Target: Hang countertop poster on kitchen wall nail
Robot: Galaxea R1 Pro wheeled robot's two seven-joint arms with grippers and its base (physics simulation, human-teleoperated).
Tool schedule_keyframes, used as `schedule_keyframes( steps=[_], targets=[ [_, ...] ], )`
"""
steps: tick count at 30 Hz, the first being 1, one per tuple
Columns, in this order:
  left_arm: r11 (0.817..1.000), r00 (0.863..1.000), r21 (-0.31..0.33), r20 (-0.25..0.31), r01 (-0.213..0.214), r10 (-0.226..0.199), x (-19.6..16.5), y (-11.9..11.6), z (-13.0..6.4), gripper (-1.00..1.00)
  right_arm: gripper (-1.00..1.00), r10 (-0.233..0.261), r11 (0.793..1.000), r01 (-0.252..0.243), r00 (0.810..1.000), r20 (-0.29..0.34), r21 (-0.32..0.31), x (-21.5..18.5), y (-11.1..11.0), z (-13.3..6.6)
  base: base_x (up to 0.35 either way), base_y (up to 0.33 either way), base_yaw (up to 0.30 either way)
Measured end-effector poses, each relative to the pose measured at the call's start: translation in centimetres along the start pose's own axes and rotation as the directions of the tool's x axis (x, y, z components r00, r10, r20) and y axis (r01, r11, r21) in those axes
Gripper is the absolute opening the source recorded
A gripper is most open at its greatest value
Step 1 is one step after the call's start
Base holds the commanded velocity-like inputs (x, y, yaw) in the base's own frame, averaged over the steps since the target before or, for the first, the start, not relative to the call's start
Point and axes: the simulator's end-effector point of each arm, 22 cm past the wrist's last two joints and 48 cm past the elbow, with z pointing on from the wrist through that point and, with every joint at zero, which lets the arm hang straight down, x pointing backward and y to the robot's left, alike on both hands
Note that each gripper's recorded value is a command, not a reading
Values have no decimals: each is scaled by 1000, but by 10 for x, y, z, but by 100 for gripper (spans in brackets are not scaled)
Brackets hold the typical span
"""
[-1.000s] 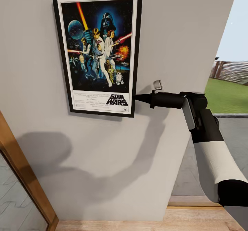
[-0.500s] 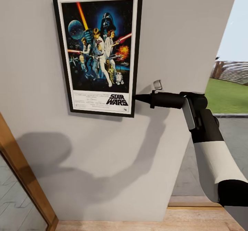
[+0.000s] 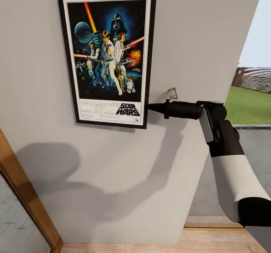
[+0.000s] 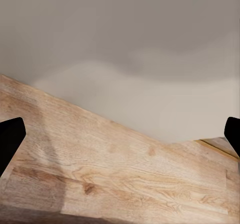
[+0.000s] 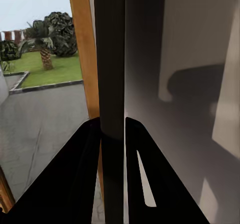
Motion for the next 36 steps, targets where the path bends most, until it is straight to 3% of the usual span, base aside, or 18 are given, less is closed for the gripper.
schedule_keyframes(
  steps=[36],
  targets=[
    [1000,1000,0,1,0,0,0,0,0,100,-100,6,1000,-6,1000,1,-3,1,1,0,0,0,0]
  ],
)
